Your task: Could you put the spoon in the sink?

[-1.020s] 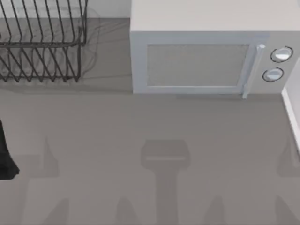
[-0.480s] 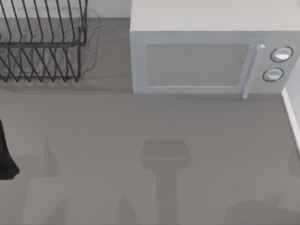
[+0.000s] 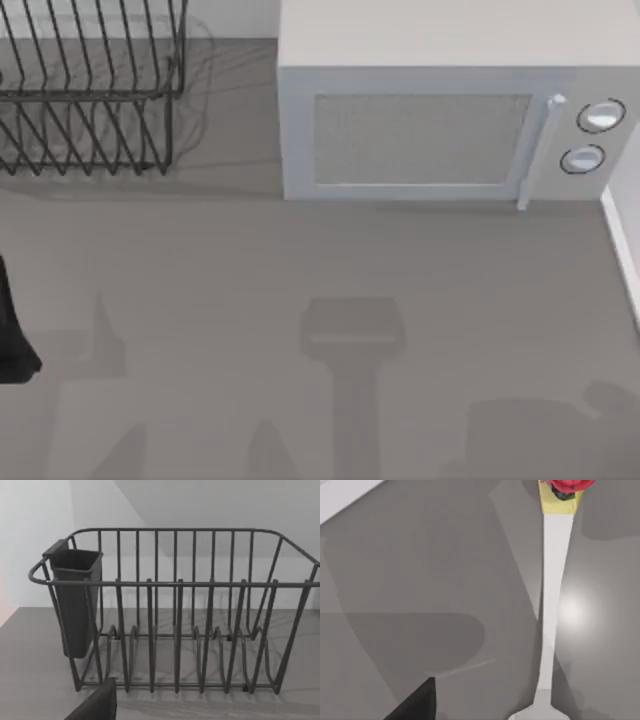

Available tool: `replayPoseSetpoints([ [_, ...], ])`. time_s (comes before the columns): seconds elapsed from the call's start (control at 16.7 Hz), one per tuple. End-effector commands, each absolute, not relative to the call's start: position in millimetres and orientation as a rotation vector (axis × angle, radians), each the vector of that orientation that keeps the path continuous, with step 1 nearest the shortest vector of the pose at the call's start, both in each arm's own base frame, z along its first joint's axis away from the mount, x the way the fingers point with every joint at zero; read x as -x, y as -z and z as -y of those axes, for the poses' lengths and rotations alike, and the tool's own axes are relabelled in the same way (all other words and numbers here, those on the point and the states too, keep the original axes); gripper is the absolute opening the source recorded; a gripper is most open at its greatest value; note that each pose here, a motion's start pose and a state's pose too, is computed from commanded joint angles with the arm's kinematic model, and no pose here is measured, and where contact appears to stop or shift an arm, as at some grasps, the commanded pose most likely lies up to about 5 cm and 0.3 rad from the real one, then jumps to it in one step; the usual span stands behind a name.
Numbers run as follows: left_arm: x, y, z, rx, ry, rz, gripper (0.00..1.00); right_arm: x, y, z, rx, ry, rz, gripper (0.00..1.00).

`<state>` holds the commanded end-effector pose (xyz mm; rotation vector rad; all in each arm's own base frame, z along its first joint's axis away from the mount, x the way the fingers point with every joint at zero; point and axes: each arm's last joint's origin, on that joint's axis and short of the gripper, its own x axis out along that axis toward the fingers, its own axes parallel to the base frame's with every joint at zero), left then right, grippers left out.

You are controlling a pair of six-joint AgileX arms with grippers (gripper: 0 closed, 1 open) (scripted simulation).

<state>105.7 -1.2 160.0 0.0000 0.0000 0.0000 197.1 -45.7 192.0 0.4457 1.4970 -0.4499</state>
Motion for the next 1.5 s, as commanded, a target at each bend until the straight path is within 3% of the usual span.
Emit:
replayPoseSetpoints([
  [0.48, -106, -160, 1, 0.0, 0.0, 0.0, 1.0, -200, -189, 47, -0.454, 0.459, -1.517, 1.0],
  [1.02, -106, -160, 1, 0.0, 0.0, 0.0, 1.0, -203, -103, 48, -0.456, 0.461, -1.509, 1.0],
  [1.38, -106, -160, 1, 0.0, 0.0, 0.0, 1.0, -201, -93, 48, -0.456, 0.462, -1.517, 1.0],
  [1.5, -106, -160, 1, 0.0, 0.0, 0.0, 1.0, -201, -93, 48, -0.456, 0.462, -1.517, 0.85],
])
